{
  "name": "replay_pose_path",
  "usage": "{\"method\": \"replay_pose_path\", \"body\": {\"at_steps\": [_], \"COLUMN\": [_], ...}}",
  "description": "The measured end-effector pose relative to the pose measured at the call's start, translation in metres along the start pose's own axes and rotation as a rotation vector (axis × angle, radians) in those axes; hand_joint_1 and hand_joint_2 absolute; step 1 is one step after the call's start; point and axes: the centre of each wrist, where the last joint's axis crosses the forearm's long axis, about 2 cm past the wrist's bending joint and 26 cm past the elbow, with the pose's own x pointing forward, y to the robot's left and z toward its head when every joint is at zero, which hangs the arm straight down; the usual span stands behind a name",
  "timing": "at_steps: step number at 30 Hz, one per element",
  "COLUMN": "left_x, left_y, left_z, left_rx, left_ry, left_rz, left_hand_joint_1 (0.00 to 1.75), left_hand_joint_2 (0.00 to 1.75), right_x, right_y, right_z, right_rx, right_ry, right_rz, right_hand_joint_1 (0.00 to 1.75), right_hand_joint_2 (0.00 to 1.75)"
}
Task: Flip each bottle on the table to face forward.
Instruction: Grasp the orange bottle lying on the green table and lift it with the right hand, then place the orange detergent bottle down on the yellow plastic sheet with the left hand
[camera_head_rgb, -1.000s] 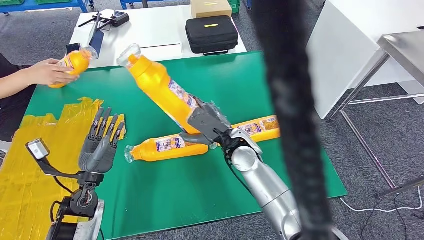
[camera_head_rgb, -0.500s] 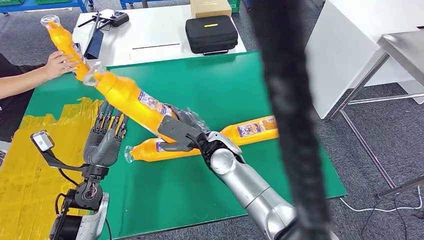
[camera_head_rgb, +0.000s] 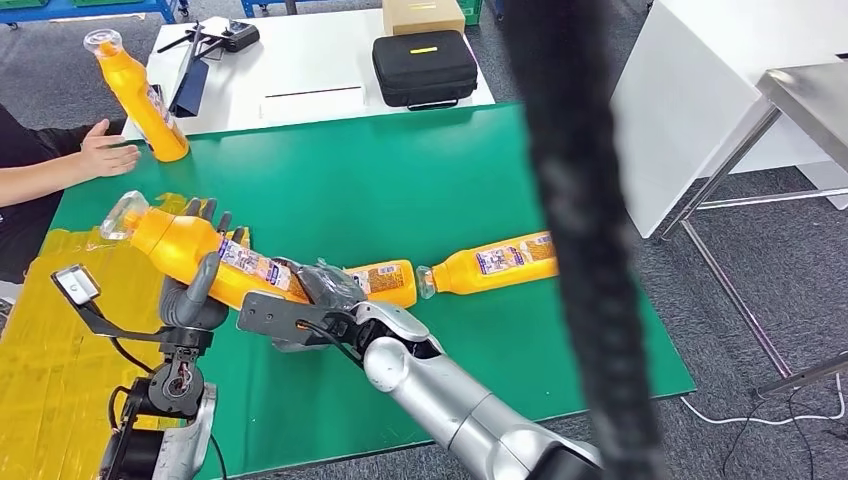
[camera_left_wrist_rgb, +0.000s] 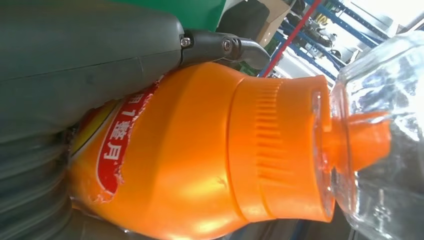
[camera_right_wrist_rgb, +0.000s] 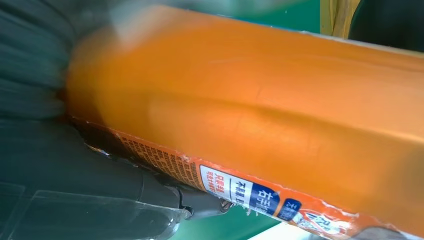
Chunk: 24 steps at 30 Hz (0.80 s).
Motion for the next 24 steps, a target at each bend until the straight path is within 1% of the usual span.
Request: {"method": "replay_pose_path", "body": {"at_steps": [8, 11, 17, 18, 21, 22, 24], "left_x": [0.001, 0.001, -0.001, -0.001, -0.002, -0.002, -0.002], "left_y": [0.003, 0.004, 0.008, 0.008, 0.009, 0.009, 0.008], "left_z": [0.002, 0.003, 0.015, 0.017, 0.019, 0.018, 0.017], "left_rx": [0.014, 0.026, 0.070, 0.077, 0.091, 0.092, 0.089], "left_ry": [-0.005, -0.003, 0.009, 0.014, 0.029, 0.033, 0.038], "left_rz": [-0.002, -0.021, -0.056, -0.066, -0.116, -0.132, -0.153], "left_hand_joint_1": [0.00, 0.00, 0.00, 0.07, 1.38, 1.75, 1.75], "left_hand_joint_2": [1.75, 1.75, 1.75, 1.75, 1.75, 1.75, 1.75], "right_x": [0.002, 0.004, 0.016, 0.018, 0.022, 0.023, 0.024], "right_y": [0.003, 0.005, 0.018, 0.019, 0.018, 0.017, 0.016], "right_z": [-0.001, -0.001, -0.002, -0.002, -0.004, -0.004, -0.005], "right_rx": [0.010, 0.023, 0.084, 0.089, 0.089, 0.086, 0.081], "right_ry": [0.001, 0.012, 0.046, 0.052, 0.065, 0.069, 0.077], "right_rz": [0.007, 0.035, 0.105, 0.116, 0.162, 0.178, 0.203], "right_hand_joint_1": [1.75, 1.75, 1.75, 1.75, 1.75, 1.75, 1.75], "right_hand_joint_2": [1.75, 1.75, 1.75, 1.75, 1.75, 1.75, 1.75]}}
